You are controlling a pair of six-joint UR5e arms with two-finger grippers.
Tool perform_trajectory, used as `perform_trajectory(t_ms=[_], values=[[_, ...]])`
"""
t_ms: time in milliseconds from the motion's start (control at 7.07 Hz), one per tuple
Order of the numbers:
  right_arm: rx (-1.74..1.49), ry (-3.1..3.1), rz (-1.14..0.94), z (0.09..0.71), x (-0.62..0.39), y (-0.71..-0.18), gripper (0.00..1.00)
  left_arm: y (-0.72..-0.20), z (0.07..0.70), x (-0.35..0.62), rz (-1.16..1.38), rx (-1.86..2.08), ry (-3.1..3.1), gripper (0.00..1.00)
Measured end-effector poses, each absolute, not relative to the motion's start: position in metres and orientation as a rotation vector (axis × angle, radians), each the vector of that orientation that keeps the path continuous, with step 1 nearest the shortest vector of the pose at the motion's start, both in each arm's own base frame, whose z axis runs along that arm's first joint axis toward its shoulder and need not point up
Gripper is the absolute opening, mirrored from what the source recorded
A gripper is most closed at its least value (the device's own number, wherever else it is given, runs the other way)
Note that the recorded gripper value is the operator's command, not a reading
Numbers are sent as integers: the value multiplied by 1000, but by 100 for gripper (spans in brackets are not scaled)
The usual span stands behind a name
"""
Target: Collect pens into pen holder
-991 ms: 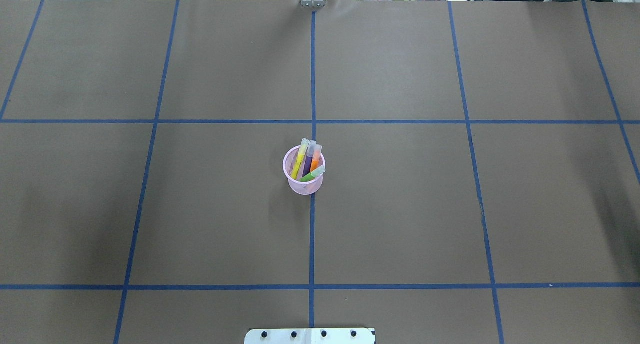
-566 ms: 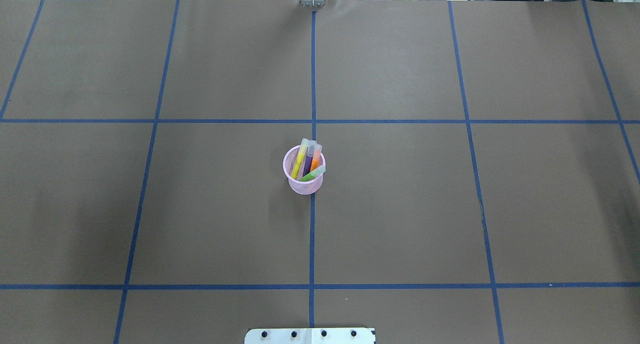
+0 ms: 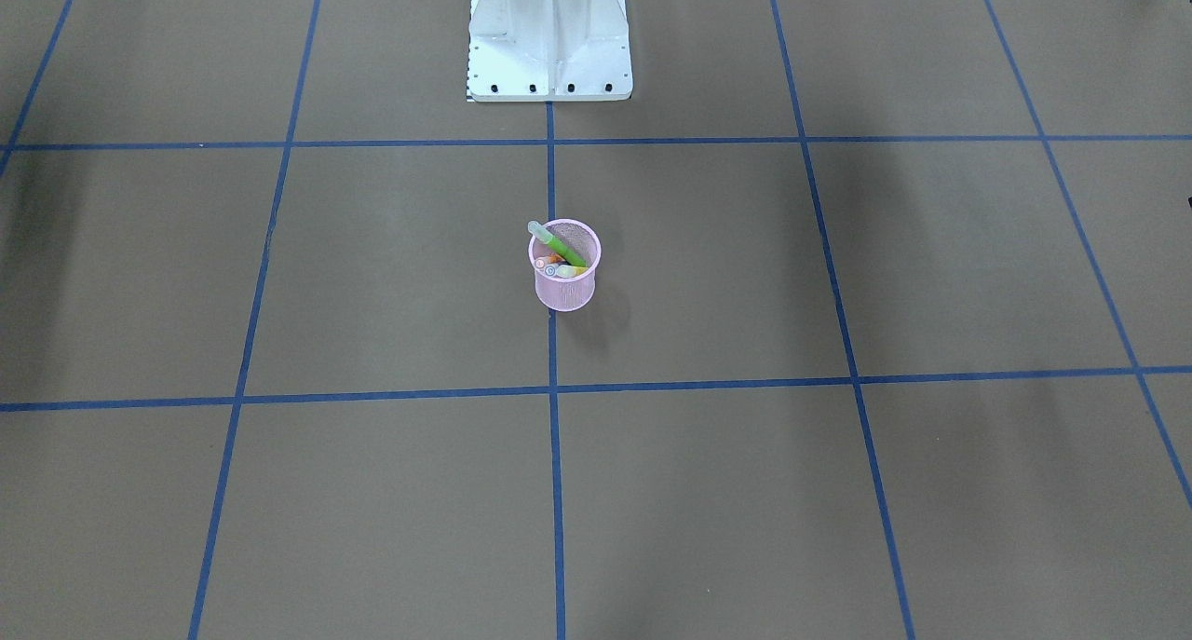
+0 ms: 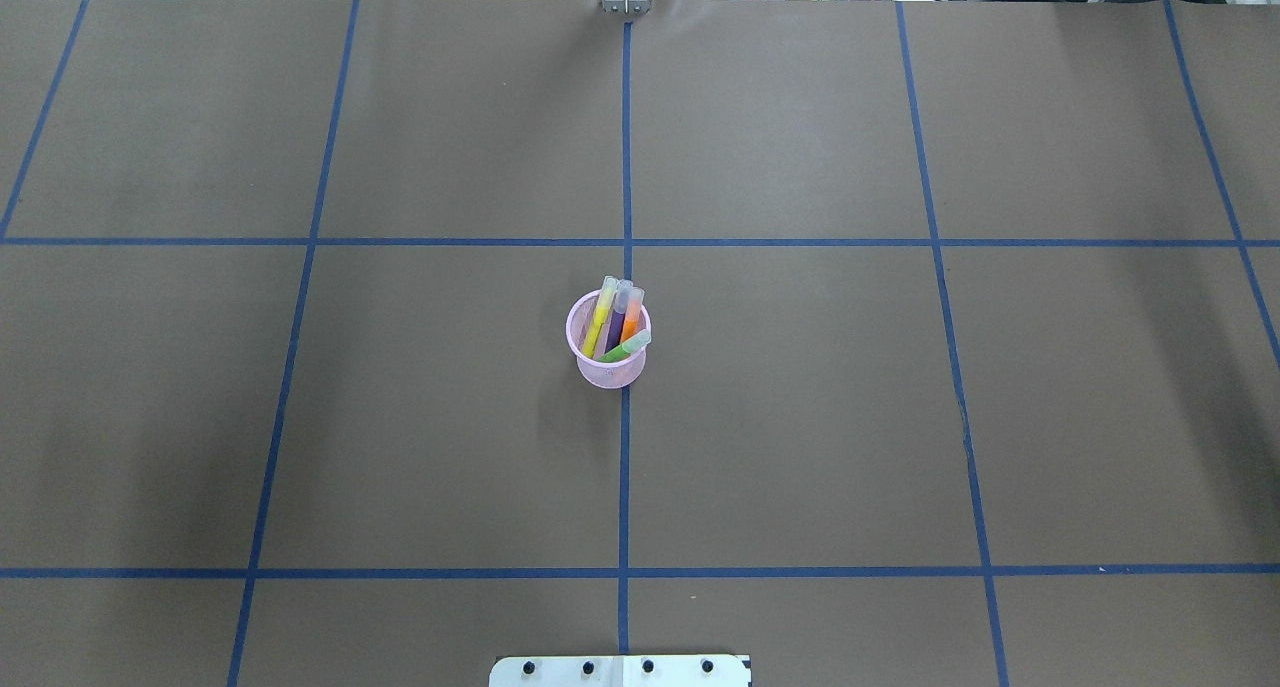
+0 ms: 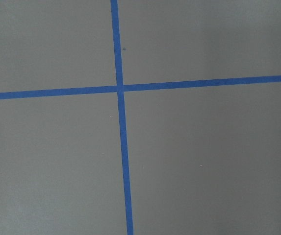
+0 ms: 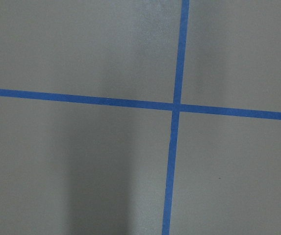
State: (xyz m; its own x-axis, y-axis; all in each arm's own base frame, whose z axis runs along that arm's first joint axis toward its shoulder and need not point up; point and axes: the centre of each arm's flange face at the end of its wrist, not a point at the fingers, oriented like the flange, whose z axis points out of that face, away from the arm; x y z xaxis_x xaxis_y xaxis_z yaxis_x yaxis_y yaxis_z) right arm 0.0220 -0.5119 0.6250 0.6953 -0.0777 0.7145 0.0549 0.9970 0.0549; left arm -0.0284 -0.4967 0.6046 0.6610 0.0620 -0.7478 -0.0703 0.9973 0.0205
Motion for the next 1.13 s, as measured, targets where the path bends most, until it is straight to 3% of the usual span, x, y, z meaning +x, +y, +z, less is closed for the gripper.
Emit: perform_trajectory(t_ms=[708, 1132], values=[[6, -797, -51, 570, 35, -526, 99, -497, 608, -27, 78, -13, 848, 100], [3, -769, -52, 582, 38, -521, 99, -496, 602, -48, 58, 36, 847, 100]])
